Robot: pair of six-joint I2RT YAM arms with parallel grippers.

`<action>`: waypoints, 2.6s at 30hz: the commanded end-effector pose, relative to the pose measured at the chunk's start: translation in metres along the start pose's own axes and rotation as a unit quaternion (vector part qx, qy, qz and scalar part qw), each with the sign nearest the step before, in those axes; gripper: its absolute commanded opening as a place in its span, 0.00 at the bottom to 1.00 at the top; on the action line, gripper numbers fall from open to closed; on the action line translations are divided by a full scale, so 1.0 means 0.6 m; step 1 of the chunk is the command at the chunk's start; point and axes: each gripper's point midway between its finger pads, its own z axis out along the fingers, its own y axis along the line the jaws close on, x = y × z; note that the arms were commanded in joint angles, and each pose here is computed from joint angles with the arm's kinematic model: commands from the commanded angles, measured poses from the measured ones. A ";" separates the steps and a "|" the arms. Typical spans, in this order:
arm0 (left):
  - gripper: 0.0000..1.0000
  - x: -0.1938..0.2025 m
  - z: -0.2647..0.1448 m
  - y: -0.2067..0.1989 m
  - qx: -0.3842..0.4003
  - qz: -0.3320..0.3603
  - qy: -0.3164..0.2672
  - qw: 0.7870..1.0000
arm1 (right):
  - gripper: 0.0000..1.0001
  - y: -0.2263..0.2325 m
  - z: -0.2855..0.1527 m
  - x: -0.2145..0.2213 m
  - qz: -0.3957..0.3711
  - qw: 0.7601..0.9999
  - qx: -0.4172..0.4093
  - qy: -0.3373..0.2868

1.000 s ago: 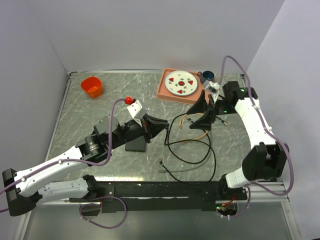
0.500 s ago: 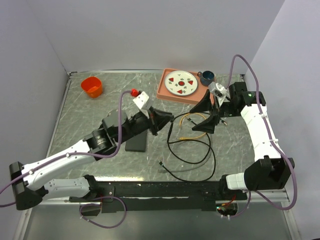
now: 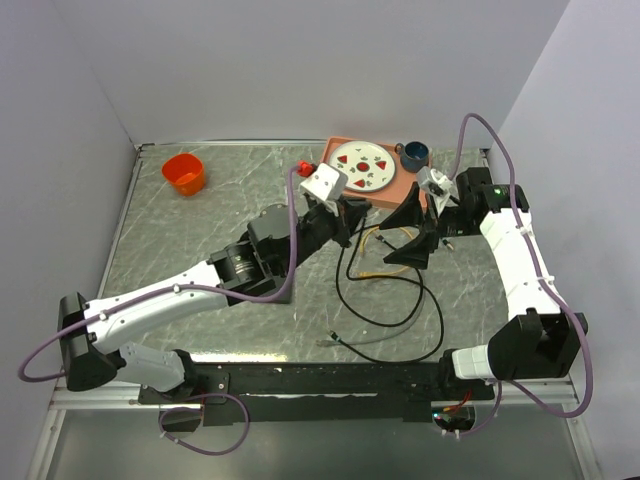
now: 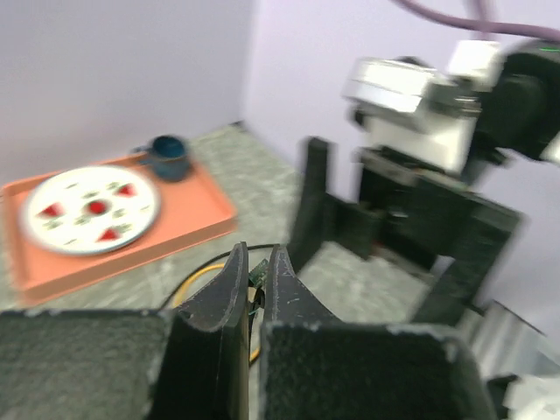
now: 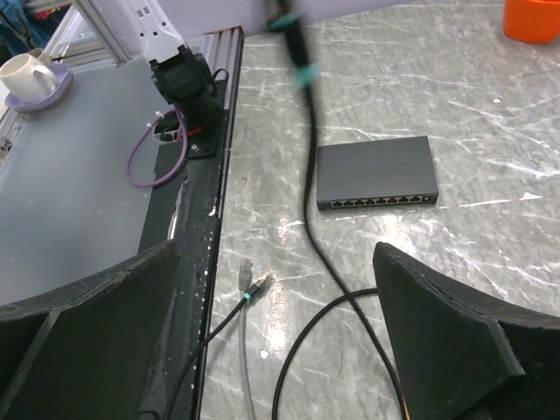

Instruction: Insert the plug into the switch port

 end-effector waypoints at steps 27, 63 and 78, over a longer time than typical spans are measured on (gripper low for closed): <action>0.12 0.328 -0.193 0.406 -0.400 -0.172 0.118 0.892 | 1.00 0.057 0.016 -0.062 0.127 0.981 -0.061 -0.133; 0.97 -0.041 0.046 -0.016 0.069 -0.075 0.002 0.995 | 1.00 0.057 0.035 -0.048 0.152 0.977 -0.085 -0.123; 0.96 -0.106 0.158 -0.236 0.418 0.141 -0.061 0.895 | 1.00 0.087 0.040 -0.060 0.128 0.980 -0.101 -0.116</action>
